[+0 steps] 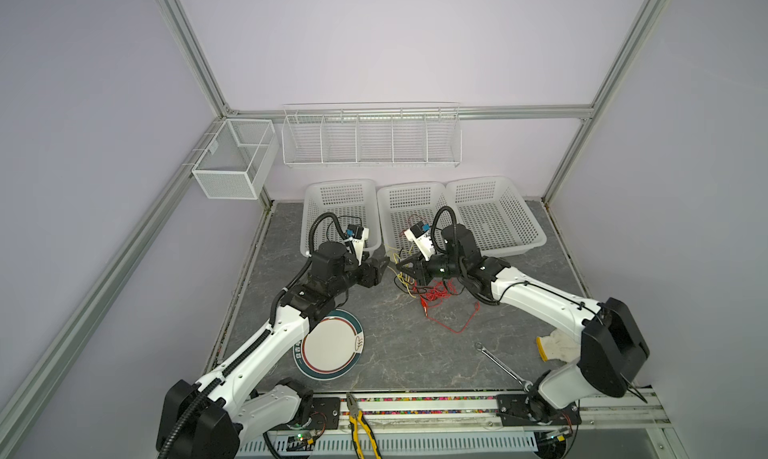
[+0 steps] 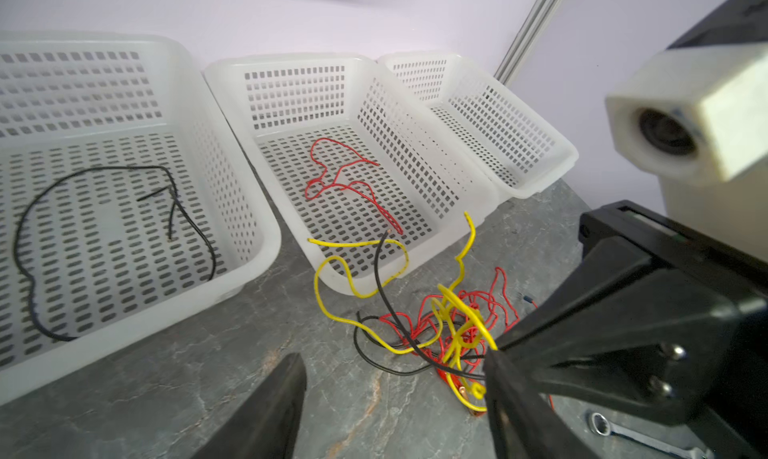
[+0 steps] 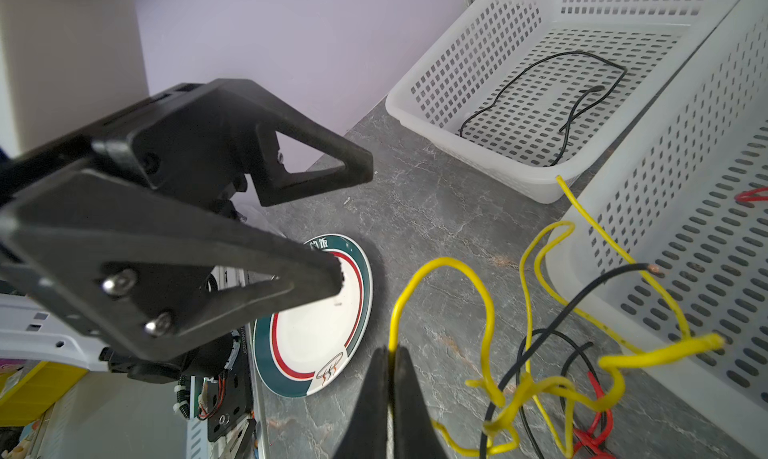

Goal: Untangle the cables

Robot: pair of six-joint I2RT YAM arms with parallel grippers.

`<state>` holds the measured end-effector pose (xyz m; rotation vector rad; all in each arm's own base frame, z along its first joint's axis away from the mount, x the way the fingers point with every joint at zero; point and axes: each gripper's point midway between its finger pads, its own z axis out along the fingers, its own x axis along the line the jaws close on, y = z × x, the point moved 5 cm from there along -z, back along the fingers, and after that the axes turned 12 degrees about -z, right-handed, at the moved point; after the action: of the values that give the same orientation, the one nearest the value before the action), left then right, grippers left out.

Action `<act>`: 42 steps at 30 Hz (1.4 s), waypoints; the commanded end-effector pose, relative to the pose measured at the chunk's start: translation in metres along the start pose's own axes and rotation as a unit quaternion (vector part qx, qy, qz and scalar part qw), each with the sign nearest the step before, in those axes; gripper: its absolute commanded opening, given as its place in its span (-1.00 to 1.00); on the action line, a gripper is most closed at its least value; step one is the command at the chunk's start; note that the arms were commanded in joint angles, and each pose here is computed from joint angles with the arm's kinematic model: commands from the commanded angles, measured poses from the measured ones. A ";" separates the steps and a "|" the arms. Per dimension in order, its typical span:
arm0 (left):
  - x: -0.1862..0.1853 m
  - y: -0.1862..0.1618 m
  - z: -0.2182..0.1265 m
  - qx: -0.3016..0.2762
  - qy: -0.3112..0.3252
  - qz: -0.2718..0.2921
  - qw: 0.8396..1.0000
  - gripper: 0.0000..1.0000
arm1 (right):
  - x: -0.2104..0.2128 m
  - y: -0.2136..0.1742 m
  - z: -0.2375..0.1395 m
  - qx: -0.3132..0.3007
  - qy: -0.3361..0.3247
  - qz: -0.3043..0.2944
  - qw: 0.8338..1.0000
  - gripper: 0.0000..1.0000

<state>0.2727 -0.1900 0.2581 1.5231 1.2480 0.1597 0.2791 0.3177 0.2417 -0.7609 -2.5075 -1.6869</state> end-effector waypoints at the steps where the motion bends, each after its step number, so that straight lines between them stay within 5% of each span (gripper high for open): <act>1: -0.010 -0.005 0.000 0.008 -0.046 -0.046 0.998 0.36 | 0.003 -0.006 0.006 -0.001 0.016 -0.017 1.000 -0.87; 16: -0.011 -0.017 0.020 0.040 -0.079 -0.133 0.987 0.24 | 0.019 -0.012 0.020 0.003 0.017 -0.072 0.997 -0.86; 23: -0.007 -0.026 0.029 0.059 -0.076 -0.143 0.985 -0.24 | 0.016 -0.009 0.021 -0.001 -0.010 -0.077 0.997 -0.86; 28: -0.003 -0.027 0.032 0.062 -0.063 -0.148 0.985 -0.98 | 0.013 -0.011 0.024 0.003 -0.021 -0.070 0.997 -0.86; 33: 0.003 -0.031 0.032 0.060 -0.042 -0.147 0.986 -1.00 | 0.010 -0.017 0.025 0.013 -0.030 -0.065 0.997 -0.83; 42: 0.026 -0.036 0.019 0.078 0.068 -0.098 0.990 -1.00 | 0.000 -0.021 0.003 0.016 -0.073 -0.061 0.995 -0.21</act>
<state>0.2741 -0.2008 0.2026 1.4839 1.5097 -0.0845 0.2686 0.3291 0.2134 -0.7195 -2.6925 -1.6446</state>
